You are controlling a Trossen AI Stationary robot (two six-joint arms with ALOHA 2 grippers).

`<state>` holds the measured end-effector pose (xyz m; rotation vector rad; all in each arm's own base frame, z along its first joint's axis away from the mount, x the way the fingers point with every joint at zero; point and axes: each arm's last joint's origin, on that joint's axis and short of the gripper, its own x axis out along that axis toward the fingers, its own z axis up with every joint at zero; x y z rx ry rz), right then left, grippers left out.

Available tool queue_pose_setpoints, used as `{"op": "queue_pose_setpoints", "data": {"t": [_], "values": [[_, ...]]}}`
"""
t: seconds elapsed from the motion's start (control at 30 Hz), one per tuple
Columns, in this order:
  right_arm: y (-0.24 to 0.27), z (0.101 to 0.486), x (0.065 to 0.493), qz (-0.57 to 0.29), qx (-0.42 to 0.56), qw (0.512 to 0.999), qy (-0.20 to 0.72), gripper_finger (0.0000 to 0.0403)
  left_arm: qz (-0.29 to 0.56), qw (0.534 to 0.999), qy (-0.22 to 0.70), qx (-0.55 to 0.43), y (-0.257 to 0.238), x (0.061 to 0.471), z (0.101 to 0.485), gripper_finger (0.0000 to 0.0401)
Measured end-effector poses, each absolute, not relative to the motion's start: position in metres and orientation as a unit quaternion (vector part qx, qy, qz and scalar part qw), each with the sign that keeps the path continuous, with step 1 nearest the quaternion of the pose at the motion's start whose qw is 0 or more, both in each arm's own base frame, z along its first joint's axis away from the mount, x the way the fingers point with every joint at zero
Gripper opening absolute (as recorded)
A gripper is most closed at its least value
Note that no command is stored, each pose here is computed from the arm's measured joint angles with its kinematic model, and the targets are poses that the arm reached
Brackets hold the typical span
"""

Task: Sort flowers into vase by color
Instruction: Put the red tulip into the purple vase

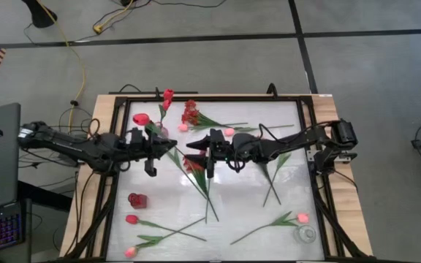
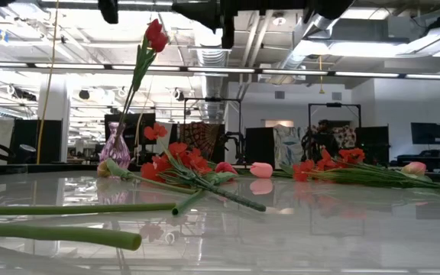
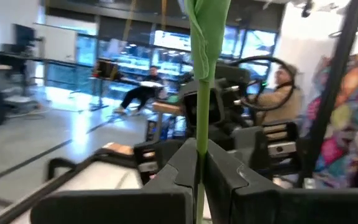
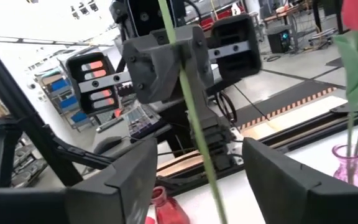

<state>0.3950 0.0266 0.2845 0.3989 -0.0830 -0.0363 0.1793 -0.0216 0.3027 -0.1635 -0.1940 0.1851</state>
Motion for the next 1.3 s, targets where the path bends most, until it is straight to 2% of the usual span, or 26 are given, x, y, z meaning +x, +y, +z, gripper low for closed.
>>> {"op": "queue_pose_setpoints", "data": {"t": [0.33, 0.63, 0.83, 1.3], "values": [[0.015, 0.28, 0.396, -0.036, 0.196, 0.98, -0.023, 0.0271, 0.249, 0.965, -0.047, -0.066, -0.005, 0.132, 0.303, 0.0002], [0.016, 0.279, 0.396, -0.037, 0.195, 0.98, -0.014, 0.0271, 0.379, 0.925, 0.004, -0.029, 0.006, 0.116, 0.293, 0.0002], [0.016, 0.276, 0.396, -0.039, 0.194, 0.98, -0.002, 0.0271, 0.423, 0.906, 0.018, -0.018, 0.015, 0.114, 0.29, 0.0002], [0.016, 0.275, 0.396, -0.041, 0.193, 0.98, 0.006, 0.0271, 0.426, 0.904, 0.023, -0.032, 0.044, 0.113, 0.289, 0.0002]]}}
